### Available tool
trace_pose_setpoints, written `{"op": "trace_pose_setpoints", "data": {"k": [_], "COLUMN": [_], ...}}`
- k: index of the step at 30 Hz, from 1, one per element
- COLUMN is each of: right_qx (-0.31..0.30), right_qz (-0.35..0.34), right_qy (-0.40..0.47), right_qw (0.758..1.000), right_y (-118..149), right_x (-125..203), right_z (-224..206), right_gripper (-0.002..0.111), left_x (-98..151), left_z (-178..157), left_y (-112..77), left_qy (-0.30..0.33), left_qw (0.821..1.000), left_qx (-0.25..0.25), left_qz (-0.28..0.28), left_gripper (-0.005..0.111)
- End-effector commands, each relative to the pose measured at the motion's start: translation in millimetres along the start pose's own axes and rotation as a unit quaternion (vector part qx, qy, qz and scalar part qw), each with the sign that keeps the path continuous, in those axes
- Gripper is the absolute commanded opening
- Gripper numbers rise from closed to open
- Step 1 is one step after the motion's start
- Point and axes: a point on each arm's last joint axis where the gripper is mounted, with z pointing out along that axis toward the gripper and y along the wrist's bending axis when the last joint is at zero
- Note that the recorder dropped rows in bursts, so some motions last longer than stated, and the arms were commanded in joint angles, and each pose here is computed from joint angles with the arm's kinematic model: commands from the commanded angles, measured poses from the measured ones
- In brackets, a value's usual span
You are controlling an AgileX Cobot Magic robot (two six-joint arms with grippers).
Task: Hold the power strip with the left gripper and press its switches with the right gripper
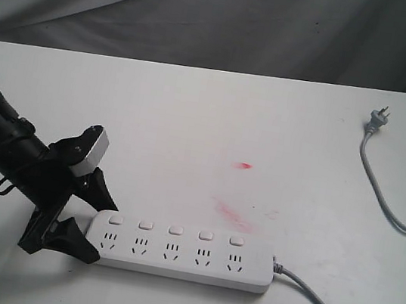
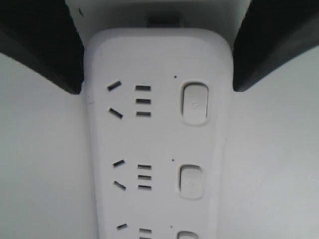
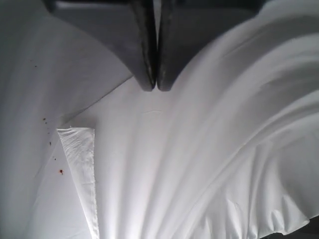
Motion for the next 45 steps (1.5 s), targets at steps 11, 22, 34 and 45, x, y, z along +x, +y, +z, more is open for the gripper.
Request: {"op": "trace_pose_setpoints", "data": {"k": [11, 22, 34, 45], "right_qx": [-0.012, -0.198, -0.414, -0.514], "right_qz": [-0.196, -0.272, -0.301, -0.279], "right_qy": [0.169, 0.309, 0.350, 0.315], "right_qw": [0.966, 0.890, 0.785, 0.747], "right_y": [9, 17, 24, 32], "right_x": [-12, 56, 116, 132], "right_z": [68, 116, 138, 141], "right_gripper": [0.000, 0.000, 0.000, 0.000], "left_x": [-2, -2, -2, -2], "left_z": [1, 1, 1, 1], "left_y": [2.0, 2.0, 2.0, 2.0], "left_qy": [-0.002, -0.002, -0.002, -0.002], "left_qw": [1.000, 1.000, 1.000, 1.000], "left_qx": [-0.007, -0.007, -0.007, -0.007], "left_qz": [0.000, 0.000, 0.000, 0.000], "left_gripper": [0.046, 0.046, 0.046, 0.046]}}
